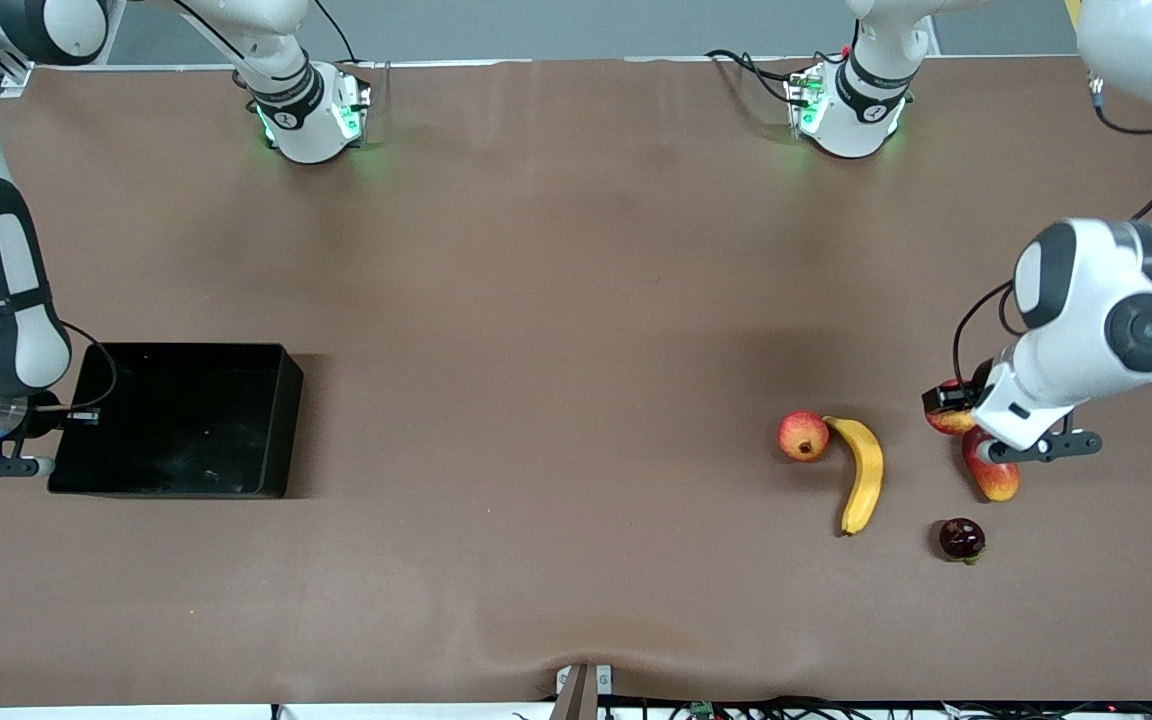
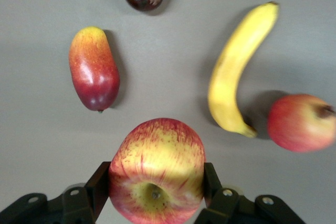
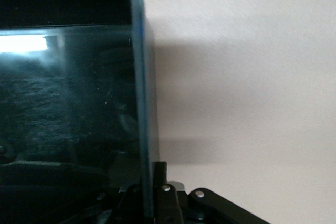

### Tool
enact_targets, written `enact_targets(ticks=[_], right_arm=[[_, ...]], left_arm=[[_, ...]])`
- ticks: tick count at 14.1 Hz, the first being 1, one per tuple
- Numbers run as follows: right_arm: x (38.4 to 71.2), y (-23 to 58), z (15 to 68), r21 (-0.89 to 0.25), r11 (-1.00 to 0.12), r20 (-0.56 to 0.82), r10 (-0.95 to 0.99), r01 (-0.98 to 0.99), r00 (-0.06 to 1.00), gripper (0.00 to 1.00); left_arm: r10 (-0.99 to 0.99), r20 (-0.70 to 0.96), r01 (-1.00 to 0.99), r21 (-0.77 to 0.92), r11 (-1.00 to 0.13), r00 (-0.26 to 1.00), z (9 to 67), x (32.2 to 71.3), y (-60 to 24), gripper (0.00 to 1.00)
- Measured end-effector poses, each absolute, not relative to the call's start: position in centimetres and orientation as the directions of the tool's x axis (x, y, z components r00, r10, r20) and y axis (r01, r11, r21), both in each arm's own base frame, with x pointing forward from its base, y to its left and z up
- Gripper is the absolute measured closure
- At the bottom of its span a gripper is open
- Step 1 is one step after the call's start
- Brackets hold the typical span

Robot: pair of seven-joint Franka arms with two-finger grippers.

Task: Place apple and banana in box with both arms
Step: 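Lift the apple with the left gripper while the right gripper drags the box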

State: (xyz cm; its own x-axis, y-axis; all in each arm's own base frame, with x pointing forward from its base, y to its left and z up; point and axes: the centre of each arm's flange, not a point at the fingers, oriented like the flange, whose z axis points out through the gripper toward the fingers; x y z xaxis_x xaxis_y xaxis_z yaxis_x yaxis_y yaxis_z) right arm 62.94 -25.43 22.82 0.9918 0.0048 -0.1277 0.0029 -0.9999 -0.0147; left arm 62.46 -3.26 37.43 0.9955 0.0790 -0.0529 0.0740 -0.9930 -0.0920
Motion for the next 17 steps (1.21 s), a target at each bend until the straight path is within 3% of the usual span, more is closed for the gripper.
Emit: enact_targets(ticks=[5, 9, 12, 17], right_arm=[[63.9, -24.5, 33.4, -0.034, -0.999, -0.164, 0.019, 0.014, 0.986, 0.97], [64.1, -21.2, 39.7, -0.117, -0.992, -0.161, 0.058, 0.040, 0.985, 0.97], [65.8, -12.9, 42.3, -0.181, -0.978, -0.121, 0.129, 0.106, 0.984, 0.97], [66.3, 7.0, 44.6, -0.152, -0.985, -0.140, 0.107, 0.085, 0.984, 0.97]], left_arm=[[0.051, -0.043, 0.047, -0.092, -0.995, 0.998, 43.0, 60.2, -8.3, 0.26], [0.091, -0.059, 0.087, -0.069, -0.994, 0.994, 45.3, 58.5, -13.8, 0.26], [0.127, -0.043, 0.124, -0.055, -0.991, 0.991, 46.5, 57.2, -18.9, 0.26], [0.139, -0.032, 0.139, -0.022, -0.990, 0.990, 47.7, 55.7, -23.5, 0.26]])
